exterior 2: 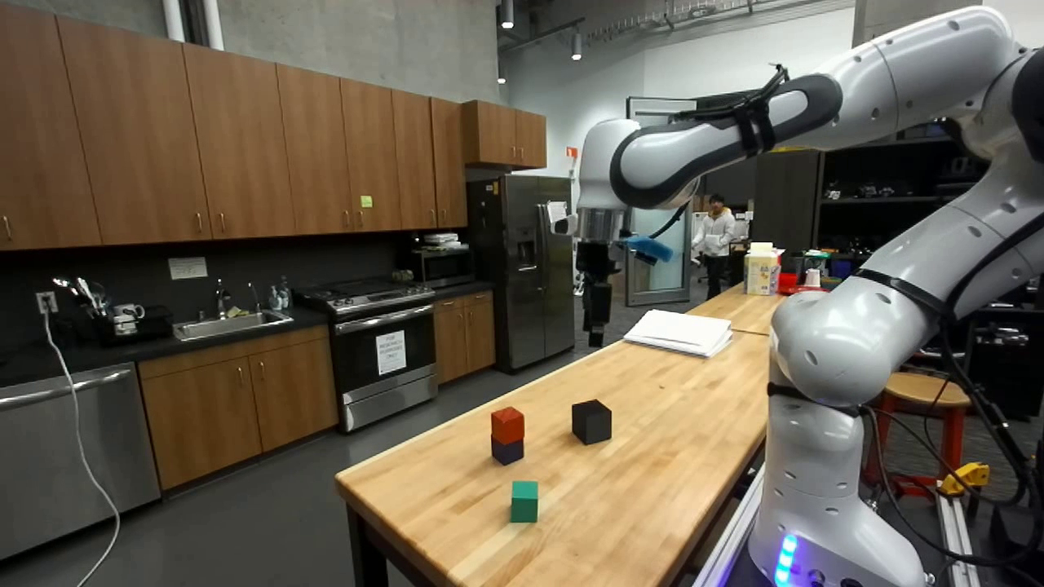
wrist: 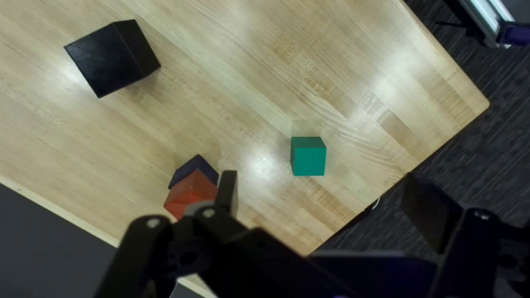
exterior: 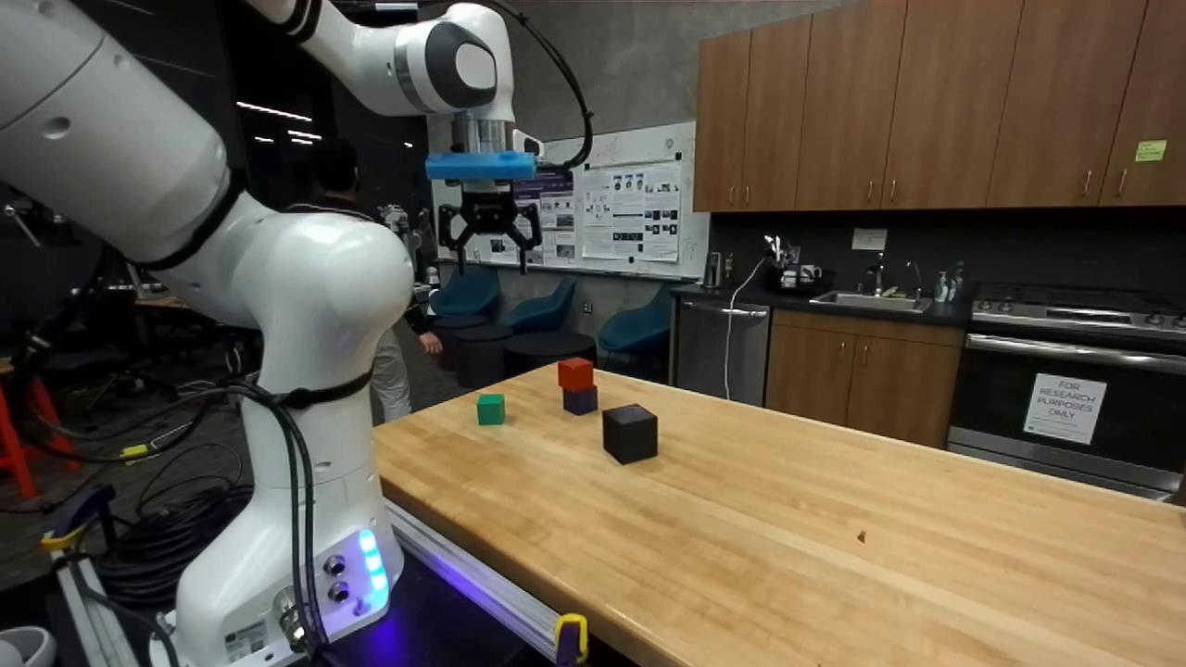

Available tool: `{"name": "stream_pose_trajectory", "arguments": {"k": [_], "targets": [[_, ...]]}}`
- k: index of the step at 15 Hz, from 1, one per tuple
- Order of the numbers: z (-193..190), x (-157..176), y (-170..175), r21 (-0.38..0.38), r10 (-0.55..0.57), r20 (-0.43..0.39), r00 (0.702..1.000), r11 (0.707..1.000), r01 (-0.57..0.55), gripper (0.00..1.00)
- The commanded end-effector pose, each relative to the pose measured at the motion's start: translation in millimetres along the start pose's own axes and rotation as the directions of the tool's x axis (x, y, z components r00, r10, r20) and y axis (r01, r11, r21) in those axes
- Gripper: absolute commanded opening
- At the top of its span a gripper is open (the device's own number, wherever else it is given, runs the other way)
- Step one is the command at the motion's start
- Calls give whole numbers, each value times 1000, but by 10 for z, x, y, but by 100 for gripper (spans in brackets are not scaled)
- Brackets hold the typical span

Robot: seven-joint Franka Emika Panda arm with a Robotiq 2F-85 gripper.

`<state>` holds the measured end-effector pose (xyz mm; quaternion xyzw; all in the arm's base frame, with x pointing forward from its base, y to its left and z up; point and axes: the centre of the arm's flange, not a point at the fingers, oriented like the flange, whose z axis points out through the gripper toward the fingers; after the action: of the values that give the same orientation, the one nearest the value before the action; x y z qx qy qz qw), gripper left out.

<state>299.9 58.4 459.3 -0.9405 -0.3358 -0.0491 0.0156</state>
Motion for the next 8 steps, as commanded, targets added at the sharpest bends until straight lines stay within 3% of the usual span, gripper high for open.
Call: {"name": "stream_pose_trajectory", "arguments": {"k": [1,8], "targets": [[180,115,-332,2,-72,-7,997,997,72,100],[453,398,-742,-5,-177,25,984,984,177,100]]}}
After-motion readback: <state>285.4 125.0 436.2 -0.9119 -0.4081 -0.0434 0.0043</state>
